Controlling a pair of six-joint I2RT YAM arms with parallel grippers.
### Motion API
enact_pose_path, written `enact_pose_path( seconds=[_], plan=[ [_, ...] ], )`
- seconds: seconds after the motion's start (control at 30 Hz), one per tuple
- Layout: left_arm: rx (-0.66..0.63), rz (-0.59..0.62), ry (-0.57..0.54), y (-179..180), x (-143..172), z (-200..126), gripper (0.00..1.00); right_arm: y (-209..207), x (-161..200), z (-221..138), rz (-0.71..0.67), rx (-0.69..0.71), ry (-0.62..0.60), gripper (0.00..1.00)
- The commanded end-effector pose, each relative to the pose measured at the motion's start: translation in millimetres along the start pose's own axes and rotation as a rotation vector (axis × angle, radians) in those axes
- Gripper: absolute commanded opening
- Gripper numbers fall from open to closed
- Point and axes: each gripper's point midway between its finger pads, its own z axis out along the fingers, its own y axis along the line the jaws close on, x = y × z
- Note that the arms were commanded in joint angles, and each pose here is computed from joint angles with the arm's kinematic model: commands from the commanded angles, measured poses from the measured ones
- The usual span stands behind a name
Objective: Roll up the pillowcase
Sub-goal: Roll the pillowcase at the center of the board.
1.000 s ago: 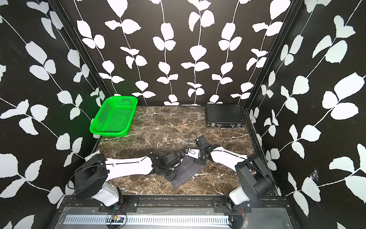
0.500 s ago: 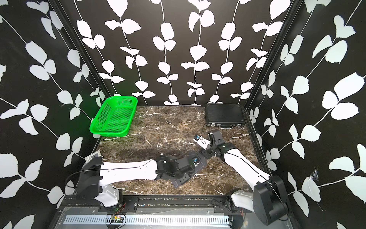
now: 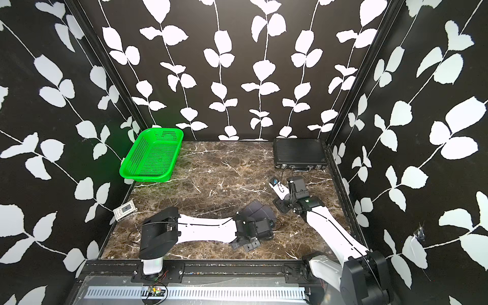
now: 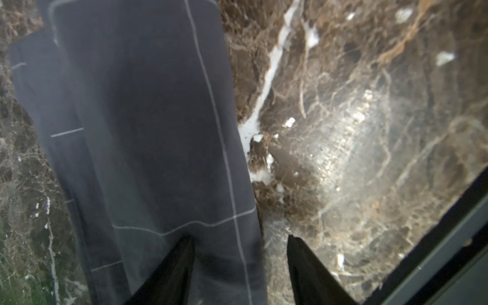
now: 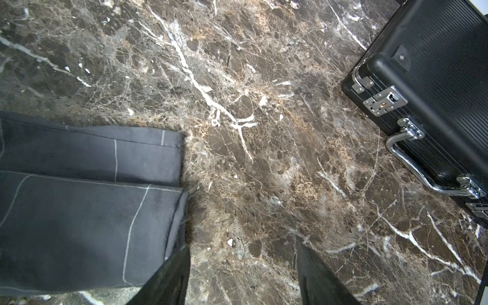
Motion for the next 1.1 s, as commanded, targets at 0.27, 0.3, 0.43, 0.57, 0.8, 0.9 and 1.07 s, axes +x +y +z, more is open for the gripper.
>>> enact_pose_path(
  seconds=[0.27, 0.3, 0.43, 0.57, 0.8, 0.9, 1.07],
  plan=[
    [-0.072, -0.017, 0.160, 26.5, 31.1, 13.4, 0.36, 0.4, 9.6, -1.6, 0.002, 0.010, 0.013, 0.67],
    [-0.071, -0.021, 0.169, 26.7, 32.7, 13.7, 0.30, 0.0, 9.1, -2.0, -0.001, 0.012, 0.012, 0.67],
    [-0.067, -0.020, 0.177, 30.4, 32.9, 6.6, 0.08, 0.9, 11.2, -2.6, -0.006, 0.012, 0.017, 0.67],
    [0.002, -0.070, 0.114, 31.7, 20.0, -8.7, 0.00, 3.5, 12.5, -2.6, -0.002, 0.002, 0.013, 0.67],
    [0.428, -0.255, -0.090, 1.5, -18.1, -45.3, 0.00, 10.4, 17.0, -2.8, 0.009, -0.027, 0.016, 0.66],
    [0.590, -0.333, -0.104, -5.0, -19.0, -51.6, 0.00, 12.7, 18.3, -1.8, 0.013, -0.039, 0.017, 0.66],
    [0.725, -0.449, -0.154, 9.7, -18.6, -48.9, 0.00, 15.9, 16.9, -2.2, 0.017, -0.056, 0.007, 0.66]
  ],
)
